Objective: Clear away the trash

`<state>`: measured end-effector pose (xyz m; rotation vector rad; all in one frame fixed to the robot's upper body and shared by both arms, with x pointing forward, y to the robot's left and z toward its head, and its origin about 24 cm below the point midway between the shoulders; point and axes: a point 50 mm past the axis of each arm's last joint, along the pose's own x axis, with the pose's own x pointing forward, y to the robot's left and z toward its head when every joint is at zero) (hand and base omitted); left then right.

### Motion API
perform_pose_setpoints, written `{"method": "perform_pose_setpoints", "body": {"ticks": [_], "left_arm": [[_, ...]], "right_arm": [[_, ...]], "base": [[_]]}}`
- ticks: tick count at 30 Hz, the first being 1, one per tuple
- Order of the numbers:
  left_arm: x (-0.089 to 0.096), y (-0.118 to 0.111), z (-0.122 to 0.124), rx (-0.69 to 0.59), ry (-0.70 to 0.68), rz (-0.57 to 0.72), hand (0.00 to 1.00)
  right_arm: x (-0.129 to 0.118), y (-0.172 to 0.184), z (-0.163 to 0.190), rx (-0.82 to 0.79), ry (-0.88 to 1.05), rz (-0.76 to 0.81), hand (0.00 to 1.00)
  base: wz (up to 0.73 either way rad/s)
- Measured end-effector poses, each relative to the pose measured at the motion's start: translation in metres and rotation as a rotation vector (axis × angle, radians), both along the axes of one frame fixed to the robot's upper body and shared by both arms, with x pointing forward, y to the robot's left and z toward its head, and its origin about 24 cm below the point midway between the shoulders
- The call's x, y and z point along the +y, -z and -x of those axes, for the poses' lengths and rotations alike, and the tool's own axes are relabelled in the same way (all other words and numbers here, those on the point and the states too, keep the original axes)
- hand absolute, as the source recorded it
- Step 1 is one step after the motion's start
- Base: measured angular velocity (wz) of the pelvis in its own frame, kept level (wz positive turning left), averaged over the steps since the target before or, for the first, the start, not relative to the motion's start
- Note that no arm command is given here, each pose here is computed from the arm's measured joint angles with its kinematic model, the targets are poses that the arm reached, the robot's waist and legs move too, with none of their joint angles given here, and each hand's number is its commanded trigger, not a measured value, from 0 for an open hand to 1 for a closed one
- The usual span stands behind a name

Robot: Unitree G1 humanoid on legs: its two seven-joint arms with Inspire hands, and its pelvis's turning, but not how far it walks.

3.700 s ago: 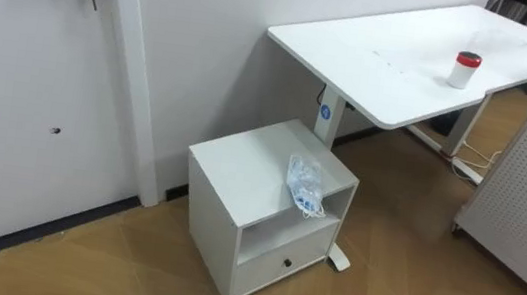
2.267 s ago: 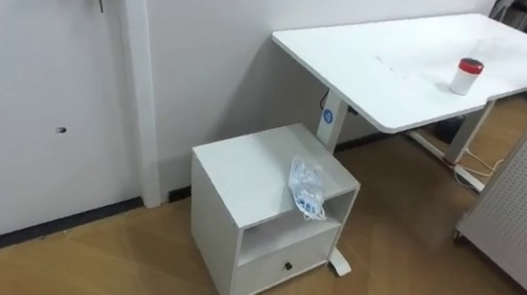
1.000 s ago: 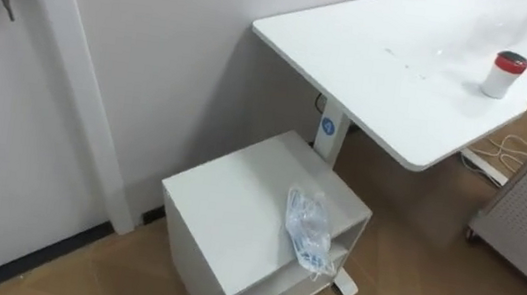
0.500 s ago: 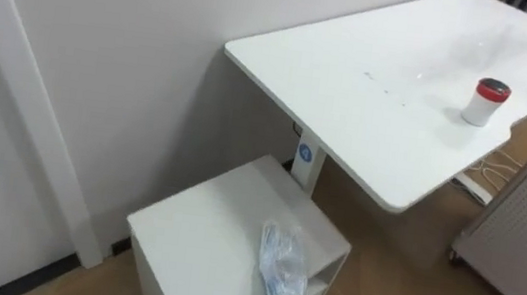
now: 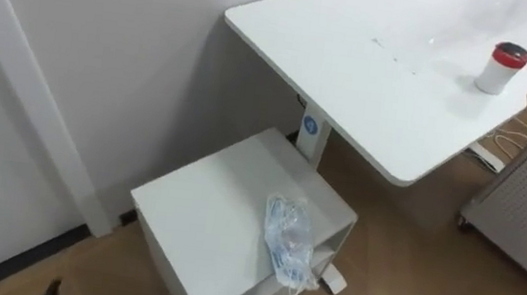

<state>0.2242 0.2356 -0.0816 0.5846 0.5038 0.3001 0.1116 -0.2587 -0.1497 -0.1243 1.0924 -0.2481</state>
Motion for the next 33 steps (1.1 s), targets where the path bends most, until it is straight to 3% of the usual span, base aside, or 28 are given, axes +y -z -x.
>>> {"method": "perform_pose_setpoints", "body": {"ticks": [5,14,18,26,33], "left_arm": [[-0.012,-0.031,-0.044,-0.167,0.037,-0.007,0.00],[-0.011,-0.070,-0.086,-0.302,0.019,-0.066,0.00],[-0.016,-0.079,-0.094,-0.329,0.058,-0.081,0.00],[-0.013,-0.098,-0.106,-0.427,0.005,-0.098,0.00],[-0.019,-0.104,-0.112,-0.457,0.026,-0.146,0.00]], "right_arm": [[-0.004,-0.008,-0.021,-0.058,-0.024,0.026,1.00],[-0.011,-0.018,-0.041,-0.156,0.047,0.048,1.00],[-0.014,-0.020,-0.042,-0.164,0.068,0.056,1.00],[-0.010,-0.022,-0.049,-0.211,0.142,0.009,1.00],[-0.007,-0.017,-0.040,-0.164,0.119,0.003,1.00]], "base": [[-0.03],[-0.07],[-0.17],[-0.23],[-0.11]]}}
